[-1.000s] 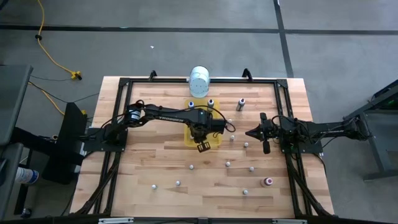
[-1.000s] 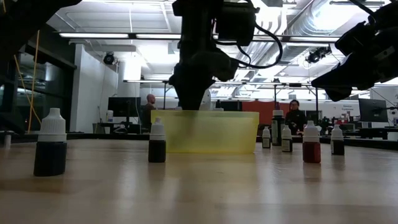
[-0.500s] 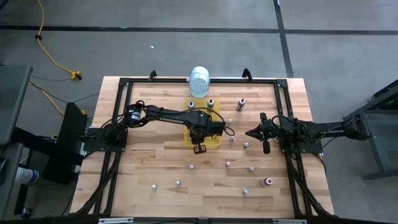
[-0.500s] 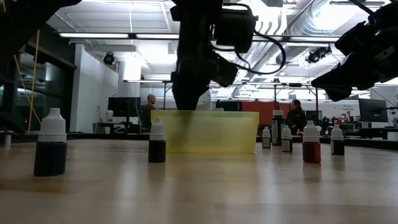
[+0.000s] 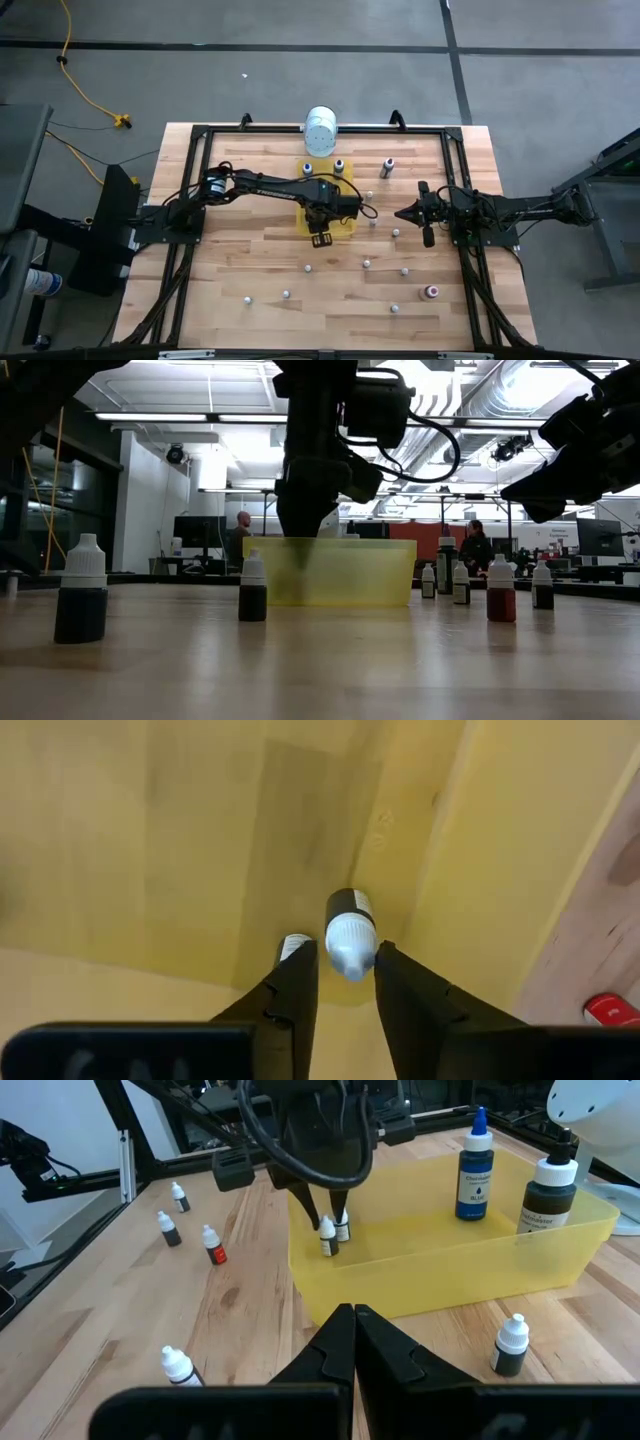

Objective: Pick & Place food coloring
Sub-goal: Put the small red food coloring bottle in the yellow transparent bin, then put the small purple food coloring bottle in the yellow transparent bin

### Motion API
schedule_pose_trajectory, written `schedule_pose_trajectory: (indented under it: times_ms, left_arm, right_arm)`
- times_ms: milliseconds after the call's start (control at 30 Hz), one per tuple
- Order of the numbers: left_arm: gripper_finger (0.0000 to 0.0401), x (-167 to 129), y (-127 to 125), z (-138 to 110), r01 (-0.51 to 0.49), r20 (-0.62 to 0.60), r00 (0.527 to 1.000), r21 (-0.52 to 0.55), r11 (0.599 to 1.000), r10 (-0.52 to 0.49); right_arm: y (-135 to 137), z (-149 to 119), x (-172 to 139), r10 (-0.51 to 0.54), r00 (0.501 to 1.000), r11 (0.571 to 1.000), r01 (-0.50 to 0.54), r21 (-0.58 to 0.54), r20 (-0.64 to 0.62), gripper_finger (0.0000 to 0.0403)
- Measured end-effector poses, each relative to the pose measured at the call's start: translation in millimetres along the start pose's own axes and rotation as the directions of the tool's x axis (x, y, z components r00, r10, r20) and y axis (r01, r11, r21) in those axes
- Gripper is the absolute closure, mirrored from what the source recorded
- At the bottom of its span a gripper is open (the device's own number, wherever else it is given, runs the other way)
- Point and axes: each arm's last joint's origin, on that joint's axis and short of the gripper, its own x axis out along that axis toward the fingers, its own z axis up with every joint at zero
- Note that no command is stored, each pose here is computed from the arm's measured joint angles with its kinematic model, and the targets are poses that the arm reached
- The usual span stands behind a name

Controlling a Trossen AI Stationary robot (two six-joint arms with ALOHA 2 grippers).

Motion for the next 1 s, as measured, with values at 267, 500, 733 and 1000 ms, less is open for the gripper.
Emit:
schedule_pose_trajectory:
  times_ms: [267,500,733,1000]
  left_arm:
    - [0.0294,0.0,0.4,0.1,-0.001,0.000,1.000,0.002,1.000,0.001]
    - [0.0294,-13.5,1.8,0.5,-0.021,0.003,1.000,0.027,0.999,0.021]
    - [0.0294,-36.8,2.4,4.1,-0.032,0.037,0.999,0.044,0.999,0.031]
    - [0.0294,-70.7,-0.6,6.5,-0.021,0.107,0.994,0.045,0.999,0.016]
  right_arm:
    - [0.0,0.0,0.0,0.000,1.000,1.000,0.000,0.000,0.000,0.0402]
    - [0.0,0.0,0.0,0.000,1.000,1.000,0.000,0.000,0.000,0.0402]
    - [0.0,0.0,0.0,0.000,1.000,1.000,0.000,0.000,0.000,0.0402]
    - [0.0,0.0,0.0,0.000,1.000,1.000,0.000,0.000,0.000,0.0402]
